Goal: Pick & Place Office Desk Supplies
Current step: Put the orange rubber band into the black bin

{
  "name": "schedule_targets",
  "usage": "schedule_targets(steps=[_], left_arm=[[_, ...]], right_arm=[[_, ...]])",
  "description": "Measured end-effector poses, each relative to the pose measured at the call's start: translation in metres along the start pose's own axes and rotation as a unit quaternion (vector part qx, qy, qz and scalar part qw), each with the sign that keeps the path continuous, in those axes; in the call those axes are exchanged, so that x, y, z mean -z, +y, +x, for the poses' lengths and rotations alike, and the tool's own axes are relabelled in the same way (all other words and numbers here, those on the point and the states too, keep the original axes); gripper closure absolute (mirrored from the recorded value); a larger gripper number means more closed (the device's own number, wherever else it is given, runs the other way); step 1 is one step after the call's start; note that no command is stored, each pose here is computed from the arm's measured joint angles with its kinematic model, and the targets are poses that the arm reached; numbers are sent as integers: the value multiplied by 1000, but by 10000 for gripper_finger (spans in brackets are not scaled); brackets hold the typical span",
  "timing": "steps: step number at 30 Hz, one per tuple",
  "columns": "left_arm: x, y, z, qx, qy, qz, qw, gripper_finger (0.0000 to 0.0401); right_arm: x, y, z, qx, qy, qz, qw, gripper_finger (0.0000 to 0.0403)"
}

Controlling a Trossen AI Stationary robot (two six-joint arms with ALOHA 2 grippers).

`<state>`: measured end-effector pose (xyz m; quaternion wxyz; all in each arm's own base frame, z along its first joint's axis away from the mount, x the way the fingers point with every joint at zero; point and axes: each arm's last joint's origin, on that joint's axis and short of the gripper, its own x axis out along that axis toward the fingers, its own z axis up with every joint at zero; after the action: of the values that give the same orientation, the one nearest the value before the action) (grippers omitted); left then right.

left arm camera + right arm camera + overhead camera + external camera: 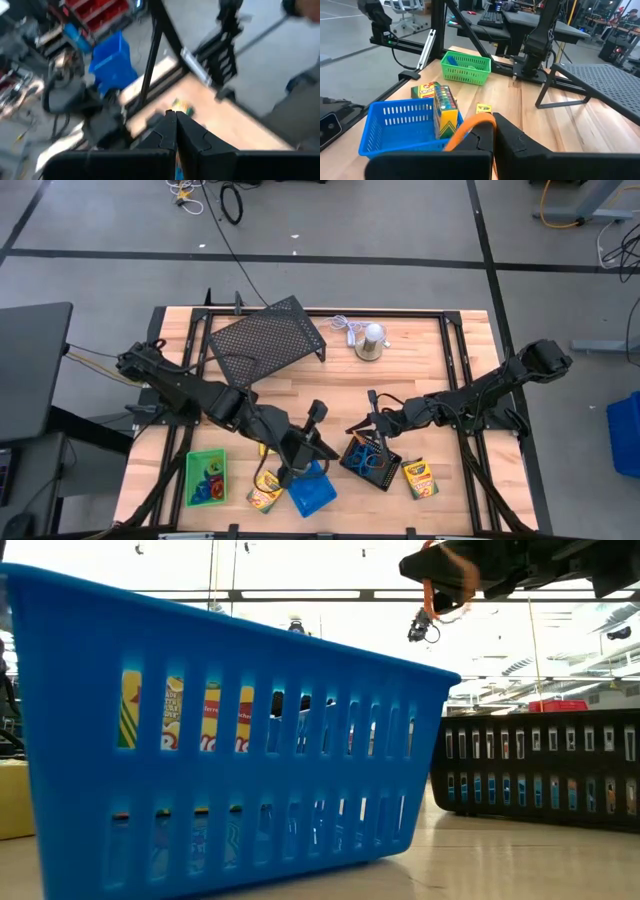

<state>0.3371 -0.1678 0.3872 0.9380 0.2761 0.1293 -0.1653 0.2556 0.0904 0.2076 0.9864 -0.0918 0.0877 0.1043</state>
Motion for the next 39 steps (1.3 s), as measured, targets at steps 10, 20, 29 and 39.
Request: schedule_targets(steps=[10, 20, 29, 39], left_arm=[[-1, -22, -4, 13, -12, -12, 1000, 394], [67, -48, -77, -87, -51, -65, 993, 394], [185, -75, -106, -122, -101, -172, 972, 394], [236, -91, -106, -120, -68, -244, 960, 394]], right_arm=[[0, 0, 0, 0, 1, 4, 1000, 403], [2, 1, 0, -11, 5, 9, 1000, 403], [13, 3, -1, -38, 64, 40, 996, 403], [34, 9, -7, -85, 184, 120, 972, 403]])
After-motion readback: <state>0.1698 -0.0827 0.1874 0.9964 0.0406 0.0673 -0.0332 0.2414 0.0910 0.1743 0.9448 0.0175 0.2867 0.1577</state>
